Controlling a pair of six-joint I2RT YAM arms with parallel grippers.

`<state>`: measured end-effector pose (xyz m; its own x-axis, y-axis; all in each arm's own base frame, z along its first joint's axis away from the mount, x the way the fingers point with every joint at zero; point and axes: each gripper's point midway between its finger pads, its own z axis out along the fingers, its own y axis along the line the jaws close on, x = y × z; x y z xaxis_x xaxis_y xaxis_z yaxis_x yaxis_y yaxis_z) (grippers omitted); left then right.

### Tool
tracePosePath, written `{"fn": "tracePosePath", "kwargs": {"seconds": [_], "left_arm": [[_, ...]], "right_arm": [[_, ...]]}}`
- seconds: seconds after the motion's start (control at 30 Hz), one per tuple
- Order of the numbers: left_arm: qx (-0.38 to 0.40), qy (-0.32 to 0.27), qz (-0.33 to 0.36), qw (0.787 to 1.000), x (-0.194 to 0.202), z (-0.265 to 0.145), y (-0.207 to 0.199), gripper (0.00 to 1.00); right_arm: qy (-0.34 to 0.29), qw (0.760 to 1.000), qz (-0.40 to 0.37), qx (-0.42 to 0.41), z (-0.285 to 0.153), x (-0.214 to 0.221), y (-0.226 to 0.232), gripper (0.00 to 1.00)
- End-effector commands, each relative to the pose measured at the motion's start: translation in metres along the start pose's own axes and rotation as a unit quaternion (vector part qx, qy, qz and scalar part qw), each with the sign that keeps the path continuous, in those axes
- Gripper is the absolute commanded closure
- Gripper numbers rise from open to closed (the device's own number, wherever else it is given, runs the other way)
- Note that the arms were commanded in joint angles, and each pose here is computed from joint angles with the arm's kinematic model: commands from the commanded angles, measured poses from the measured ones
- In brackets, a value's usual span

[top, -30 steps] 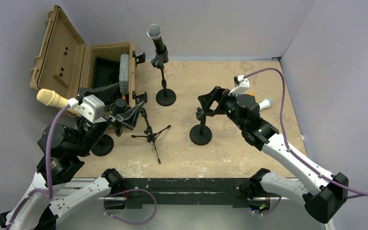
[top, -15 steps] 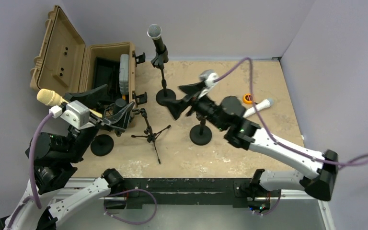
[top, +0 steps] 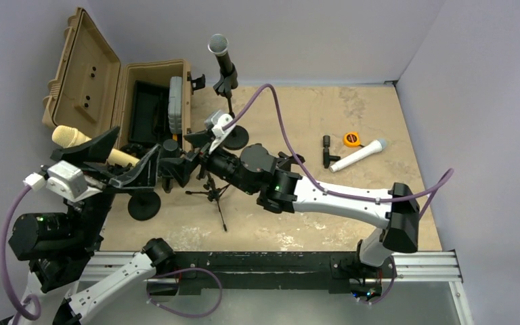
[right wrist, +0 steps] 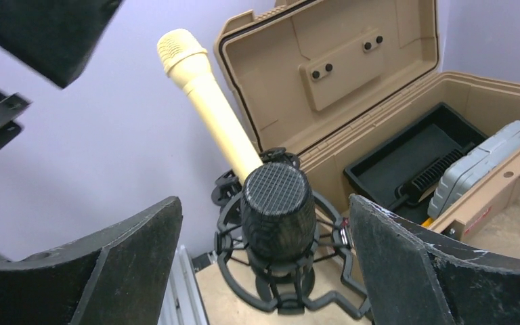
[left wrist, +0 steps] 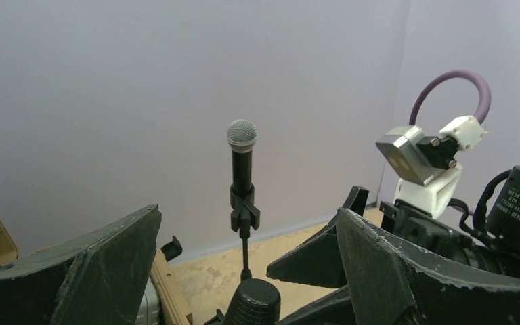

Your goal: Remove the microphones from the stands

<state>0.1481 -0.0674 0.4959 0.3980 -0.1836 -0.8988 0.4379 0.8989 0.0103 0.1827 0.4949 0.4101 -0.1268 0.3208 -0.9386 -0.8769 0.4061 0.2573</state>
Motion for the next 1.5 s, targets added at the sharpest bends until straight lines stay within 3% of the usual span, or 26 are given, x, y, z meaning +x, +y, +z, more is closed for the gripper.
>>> {"fn": "tracePosePath", "kwargs": {"seconds": [0.0, 0.4, 0.53, 0.6, 0.73, 0.83, 1.17, 1.33, 1.47], "left_arm": [[-0.042, -0.038, -0.007, 0.998, -0.015, -0.008, 0.018, 0.02], [-0.041, -0.031, -0.005, 0.999, -0.010, -0.004, 0.015, 0.02], [-0.042, -0.028, -0.003, 0.999, -0.008, -0.002, 0.015, 0.02], [-0.041, -0.027, -0.004, 0.999, -0.007, -0.002, 0.015, 0.02], [-0.043, -0.025, -0.003, 0.999, -0.007, -0.001, 0.015, 0.02], [-0.047, -0.024, -0.003, 0.999, -0.006, -0.001, 0.016, 0.02], [-0.054, -0.021, -0.001, 0.998, -0.002, 0.001, 0.018, 0.02], [-0.055, -0.020, 0.000, 0.998, -0.001, 0.002, 0.018, 0.02], [-0.057, -0.018, 0.000, 0.998, 0.000, 0.002, 0.018, 0.02]], "right_arm": [[-0.038, 0.998, 0.015, 0.040, 0.017, -0.023, -0.007, 0.11], [-0.014, 0.999, 0.021, 0.037, 0.035, 0.004, -0.006, 0.23], [-0.023, 0.999, 0.022, 0.032, 0.032, -0.003, -0.004, 0.34], [-0.028, 0.999, 0.020, 0.029, 0.031, -0.009, -0.002, 0.46], [-0.050, 0.998, 0.016, 0.027, 0.026, -0.034, 0.001, 0.70], [-0.076, 0.997, 0.013, 0.028, 0.020, -0.062, 0.003, 0.80], [-0.148, 0.988, 0.007, 0.047, -0.005, -0.149, 0.004, 0.90], [-0.184, 0.980, 0.000, 0.075, -0.029, -0.188, -0.011, 1.00], [-0.215, 0.972, 0.001, 0.098, -0.055, -0.218, -0.027, 1.00]]}}
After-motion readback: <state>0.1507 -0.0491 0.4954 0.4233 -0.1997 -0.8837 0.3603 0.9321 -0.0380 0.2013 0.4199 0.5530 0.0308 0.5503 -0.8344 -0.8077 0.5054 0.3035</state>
